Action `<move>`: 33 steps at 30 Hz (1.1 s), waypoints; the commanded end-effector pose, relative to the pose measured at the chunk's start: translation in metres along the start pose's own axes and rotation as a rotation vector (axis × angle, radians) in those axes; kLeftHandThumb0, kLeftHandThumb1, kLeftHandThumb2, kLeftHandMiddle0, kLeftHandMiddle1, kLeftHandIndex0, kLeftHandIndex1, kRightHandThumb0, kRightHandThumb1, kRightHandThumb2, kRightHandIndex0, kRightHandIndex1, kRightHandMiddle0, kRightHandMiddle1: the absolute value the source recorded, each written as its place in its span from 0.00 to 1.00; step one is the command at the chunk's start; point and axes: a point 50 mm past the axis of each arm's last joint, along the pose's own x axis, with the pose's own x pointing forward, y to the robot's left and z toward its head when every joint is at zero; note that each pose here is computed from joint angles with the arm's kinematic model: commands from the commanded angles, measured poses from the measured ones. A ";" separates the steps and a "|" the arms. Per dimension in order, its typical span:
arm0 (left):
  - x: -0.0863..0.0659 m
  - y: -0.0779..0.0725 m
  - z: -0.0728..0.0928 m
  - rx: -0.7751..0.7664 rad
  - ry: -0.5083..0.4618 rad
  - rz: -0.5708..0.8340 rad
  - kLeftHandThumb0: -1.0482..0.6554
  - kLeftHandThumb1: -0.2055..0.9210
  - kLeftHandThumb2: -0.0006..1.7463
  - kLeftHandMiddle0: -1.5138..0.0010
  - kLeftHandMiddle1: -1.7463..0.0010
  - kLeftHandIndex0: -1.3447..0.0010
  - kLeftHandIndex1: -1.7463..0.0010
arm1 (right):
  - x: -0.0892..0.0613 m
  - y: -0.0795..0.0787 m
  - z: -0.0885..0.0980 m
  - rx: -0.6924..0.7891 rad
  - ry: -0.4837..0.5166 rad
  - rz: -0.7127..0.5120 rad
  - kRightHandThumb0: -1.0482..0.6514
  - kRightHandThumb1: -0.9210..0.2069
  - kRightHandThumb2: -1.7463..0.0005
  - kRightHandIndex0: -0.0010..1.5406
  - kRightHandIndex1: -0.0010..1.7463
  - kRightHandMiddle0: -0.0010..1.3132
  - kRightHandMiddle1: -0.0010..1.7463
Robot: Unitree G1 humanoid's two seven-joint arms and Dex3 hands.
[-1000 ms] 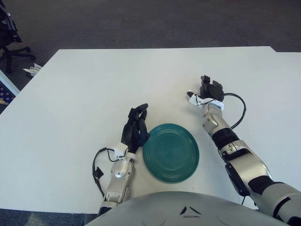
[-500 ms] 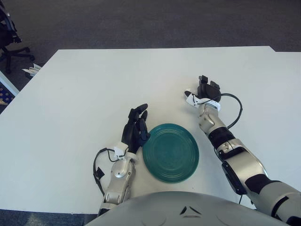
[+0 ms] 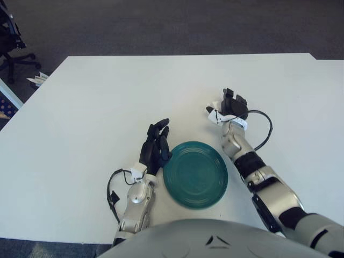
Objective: Put the charger into the plate.
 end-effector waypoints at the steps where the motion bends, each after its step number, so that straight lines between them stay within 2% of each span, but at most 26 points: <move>1: 0.000 -0.003 -0.013 -0.031 0.070 0.012 0.12 1.00 0.51 0.71 0.99 0.92 0.53 | -0.004 -0.004 -0.002 -0.026 0.002 -0.005 0.09 0.00 0.64 0.10 0.00 0.00 0.23; 19: 0.004 -0.005 -0.013 -0.033 0.043 -0.006 0.11 1.00 0.50 0.72 1.00 0.93 0.54 | -0.002 -0.017 0.001 -0.074 -0.023 0.007 0.08 0.00 0.62 0.12 0.01 0.00 0.24; 33: 0.004 -0.005 -0.013 -0.010 0.049 0.013 0.11 1.00 0.51 0.75 1.00 0.94 0.54 | 0.012 -0.009 0.000 -0.147 -0.025 0.083 0.08 0.00 0.61 0.12 0.01 0.00 0.25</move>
